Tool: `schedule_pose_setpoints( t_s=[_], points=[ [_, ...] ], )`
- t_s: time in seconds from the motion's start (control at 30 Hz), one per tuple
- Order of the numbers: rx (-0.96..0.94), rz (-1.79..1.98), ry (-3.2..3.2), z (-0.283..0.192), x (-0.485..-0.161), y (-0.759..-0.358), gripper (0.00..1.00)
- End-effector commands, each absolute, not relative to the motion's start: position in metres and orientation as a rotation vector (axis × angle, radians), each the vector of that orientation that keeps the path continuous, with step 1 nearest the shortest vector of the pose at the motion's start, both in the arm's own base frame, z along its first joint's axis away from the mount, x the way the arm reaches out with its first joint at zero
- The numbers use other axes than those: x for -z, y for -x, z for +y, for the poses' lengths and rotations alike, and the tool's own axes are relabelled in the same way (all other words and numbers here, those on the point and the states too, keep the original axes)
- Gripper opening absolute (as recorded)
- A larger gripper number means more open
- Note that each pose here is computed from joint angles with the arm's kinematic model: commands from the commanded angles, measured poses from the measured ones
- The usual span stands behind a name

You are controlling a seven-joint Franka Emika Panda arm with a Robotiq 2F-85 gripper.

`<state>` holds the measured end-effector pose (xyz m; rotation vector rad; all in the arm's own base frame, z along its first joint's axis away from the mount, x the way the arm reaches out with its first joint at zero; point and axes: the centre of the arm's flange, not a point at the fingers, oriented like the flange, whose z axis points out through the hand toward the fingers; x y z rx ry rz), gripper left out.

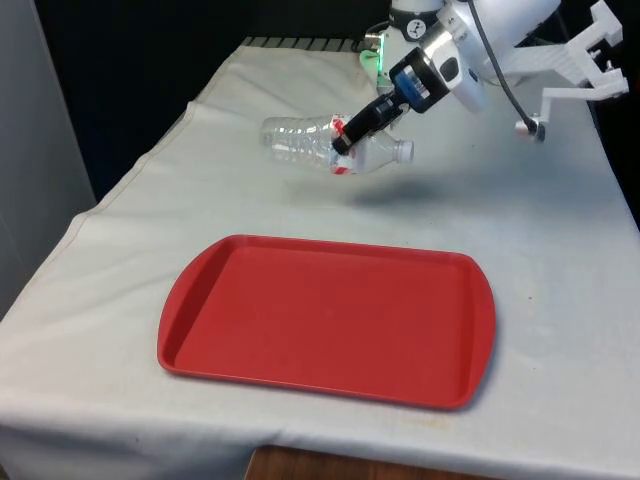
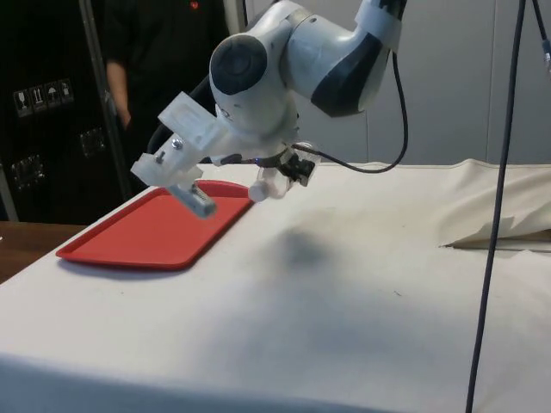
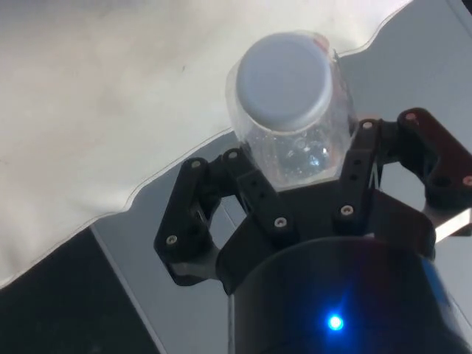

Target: Place the bottle upright on the tray.

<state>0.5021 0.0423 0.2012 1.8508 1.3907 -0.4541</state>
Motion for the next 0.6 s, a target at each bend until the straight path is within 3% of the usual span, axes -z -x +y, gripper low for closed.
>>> schedule_pose_setpoints(
  t_s=[0.0,0.57],
  points=[
    [0.436,1.393,-1.864,0.041,-0.204,-0.505,0.16],
    [0.341,1.36,-1.928,0.028,-0.214,-0.53,0.16]
  ],
)
